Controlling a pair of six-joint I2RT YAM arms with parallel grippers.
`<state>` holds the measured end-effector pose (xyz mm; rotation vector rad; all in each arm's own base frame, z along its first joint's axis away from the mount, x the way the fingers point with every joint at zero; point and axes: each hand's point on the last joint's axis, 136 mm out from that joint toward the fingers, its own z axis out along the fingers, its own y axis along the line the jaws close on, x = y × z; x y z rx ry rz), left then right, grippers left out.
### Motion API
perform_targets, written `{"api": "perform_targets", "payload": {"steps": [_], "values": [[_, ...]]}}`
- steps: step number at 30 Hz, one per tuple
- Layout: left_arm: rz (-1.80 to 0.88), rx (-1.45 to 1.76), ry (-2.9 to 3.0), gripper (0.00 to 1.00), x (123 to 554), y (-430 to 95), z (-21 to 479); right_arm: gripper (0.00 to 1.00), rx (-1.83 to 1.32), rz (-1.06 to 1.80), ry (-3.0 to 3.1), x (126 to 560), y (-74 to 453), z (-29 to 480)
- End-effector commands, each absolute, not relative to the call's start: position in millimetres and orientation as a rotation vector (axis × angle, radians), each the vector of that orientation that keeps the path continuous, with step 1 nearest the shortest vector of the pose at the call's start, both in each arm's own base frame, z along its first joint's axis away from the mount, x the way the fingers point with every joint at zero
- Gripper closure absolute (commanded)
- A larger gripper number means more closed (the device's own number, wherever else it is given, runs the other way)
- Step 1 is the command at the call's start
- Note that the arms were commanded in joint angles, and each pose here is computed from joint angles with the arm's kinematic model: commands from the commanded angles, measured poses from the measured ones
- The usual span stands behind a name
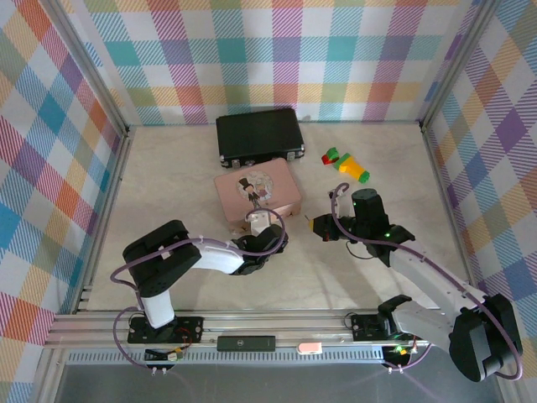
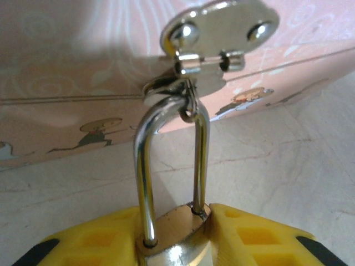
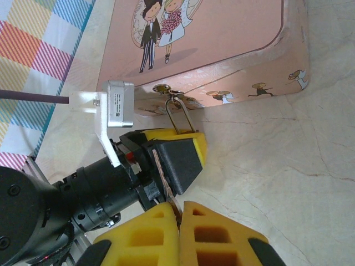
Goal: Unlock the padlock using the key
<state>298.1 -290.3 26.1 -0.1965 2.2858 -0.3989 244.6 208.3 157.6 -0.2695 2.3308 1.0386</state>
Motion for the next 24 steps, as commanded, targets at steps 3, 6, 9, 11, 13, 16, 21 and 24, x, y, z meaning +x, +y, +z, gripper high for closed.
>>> {"api": "perform_targets", "payload": {"steps": [3,6,9,11,13,16,21,24], "values": [[-0.519,-0.213,2.303,0.71,313,-300,9,1.00,-0.276,1.032,2.327,241,204,158],[-0.575,-0.224,2.297,0.82,314,-303,14,1.00,-0.263,1.040,2.334,241,204,154],[-0.653,-0.255,2.279,0.92,313,-305,25,1.00,-0.240,1.048,2.338,242,203,149],[-0.717,-0.283,2.258,0.97,312,-307,36,1.00,-0.225,1.059,2.339,243,202,146],[-0.790,-0.317,2.238,1.00,310,-308,46,1.00,-0.207,1.079,2.343,243,202,141],[-0.930,-0.365,2.188,1.00,310,-312,64,1.00,-0.180,1.138,2.353,241,205,133],[-1.140,-0.436,2.089,1.00,304,-314,91,1.00,-0.171,1.329,2.336,230,219,123],[-1.228,-0.474,2.052,1.00,300,-315,101,1.00,-0.184,1.425,2.305,223,226,121]]}}
